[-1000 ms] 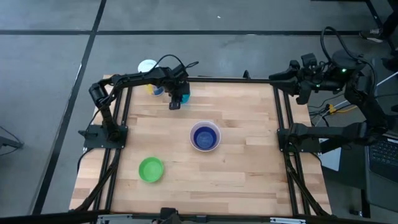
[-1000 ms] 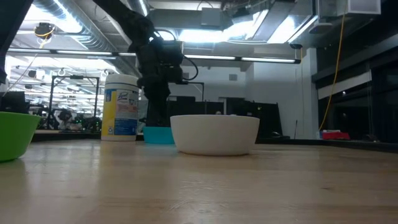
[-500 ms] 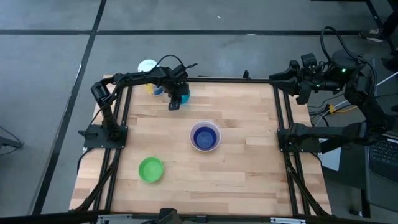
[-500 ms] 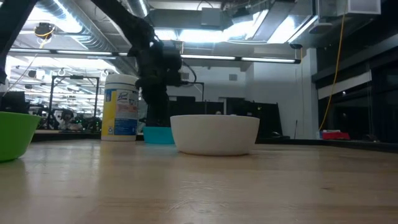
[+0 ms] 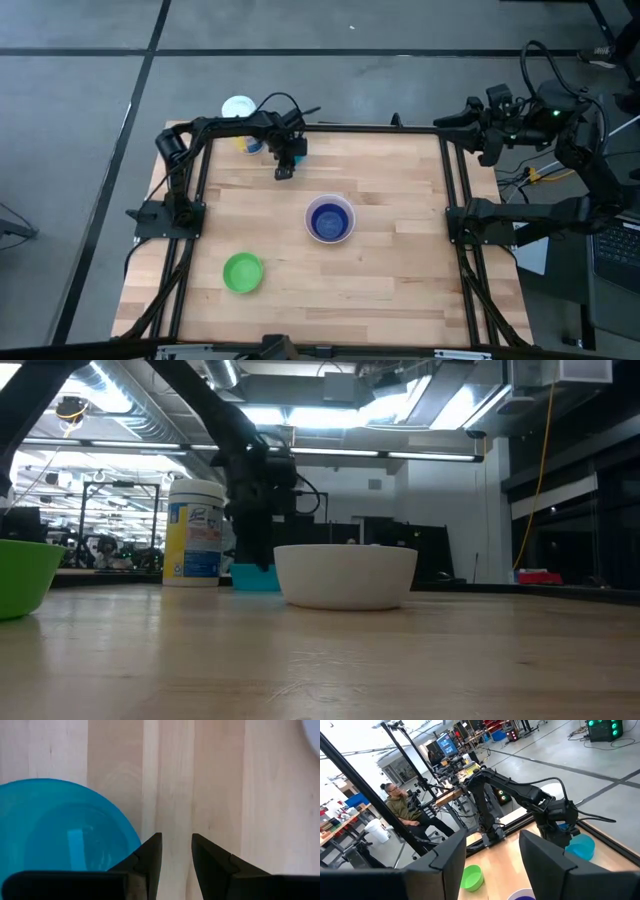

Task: Nest bowls inside each other
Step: Stack the light blue bowl in the blue bowl

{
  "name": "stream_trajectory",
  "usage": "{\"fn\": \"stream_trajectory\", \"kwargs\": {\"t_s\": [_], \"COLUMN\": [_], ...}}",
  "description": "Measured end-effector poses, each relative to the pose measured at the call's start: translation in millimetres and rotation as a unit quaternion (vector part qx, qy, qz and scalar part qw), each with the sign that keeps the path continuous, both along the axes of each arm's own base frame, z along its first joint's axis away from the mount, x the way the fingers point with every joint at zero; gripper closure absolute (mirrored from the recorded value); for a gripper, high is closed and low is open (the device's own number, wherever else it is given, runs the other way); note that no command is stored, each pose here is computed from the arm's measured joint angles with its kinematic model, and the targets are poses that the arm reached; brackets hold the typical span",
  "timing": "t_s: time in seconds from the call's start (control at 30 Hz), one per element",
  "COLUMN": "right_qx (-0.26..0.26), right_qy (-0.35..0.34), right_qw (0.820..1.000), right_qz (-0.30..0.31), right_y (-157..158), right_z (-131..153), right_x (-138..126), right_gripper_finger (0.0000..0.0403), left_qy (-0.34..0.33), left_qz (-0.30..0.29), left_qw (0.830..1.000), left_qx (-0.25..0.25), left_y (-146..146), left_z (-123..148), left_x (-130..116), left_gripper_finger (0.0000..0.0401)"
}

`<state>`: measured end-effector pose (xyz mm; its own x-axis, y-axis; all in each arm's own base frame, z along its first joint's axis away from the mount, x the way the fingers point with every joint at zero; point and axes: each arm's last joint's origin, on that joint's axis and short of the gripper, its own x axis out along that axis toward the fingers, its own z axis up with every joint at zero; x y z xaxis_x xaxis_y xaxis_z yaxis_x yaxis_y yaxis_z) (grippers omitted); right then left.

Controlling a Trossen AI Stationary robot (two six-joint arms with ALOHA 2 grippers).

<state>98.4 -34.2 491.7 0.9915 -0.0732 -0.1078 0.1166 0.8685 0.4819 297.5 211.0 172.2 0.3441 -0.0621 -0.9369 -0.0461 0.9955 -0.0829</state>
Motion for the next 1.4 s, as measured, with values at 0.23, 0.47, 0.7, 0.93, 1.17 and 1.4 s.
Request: {"fn": "stream_trajectory", "kwargs": {"t_s": [0.23,0.47,0.7,0.93,1.17,1.4], "right_qx": [0.001,-0.002,0.002,0.004,0.004,0.004], "right_qy": [-0.004,-0.01,-0.011,-0.012,-0.012,-0.012], "right_qw": [1.0,1.0,1.0,1.0,1.0,1.0], "right_qz": [0.0,0.0,-0.005,-0.005,-0.005,-0.005], "right_y": [0,0,0,0,0,0], "right_z": [1,2,2,2,2,2], "right_x": [-1,0,0,0,0,0], "right_gripper_finger": [0.0224,0.0224,0.0224,0.0225,0.0225,0.0225], "left_qy": [-0.035,-0.055,-0.045,-0.035,-0.036,-0.033], "left_qz": [-0.002,0.018,0.04,0.03,0.023,0.022], "left_qw": [0.999,0.998,0.998,0.999,0.999,0.999], "left_qx": [0.018,0.039,0.031,0.013,0.012,-0.001], "left_y": [-5,8,22,20,19,19], "left_z": [22,27,19,18,18,12], "left_x": [4,-1,-10,-13,-12,-11], "left_gripper_finger": [0.0299,0.0299,0.0299,0.0299,0.0299,0.0299]}}
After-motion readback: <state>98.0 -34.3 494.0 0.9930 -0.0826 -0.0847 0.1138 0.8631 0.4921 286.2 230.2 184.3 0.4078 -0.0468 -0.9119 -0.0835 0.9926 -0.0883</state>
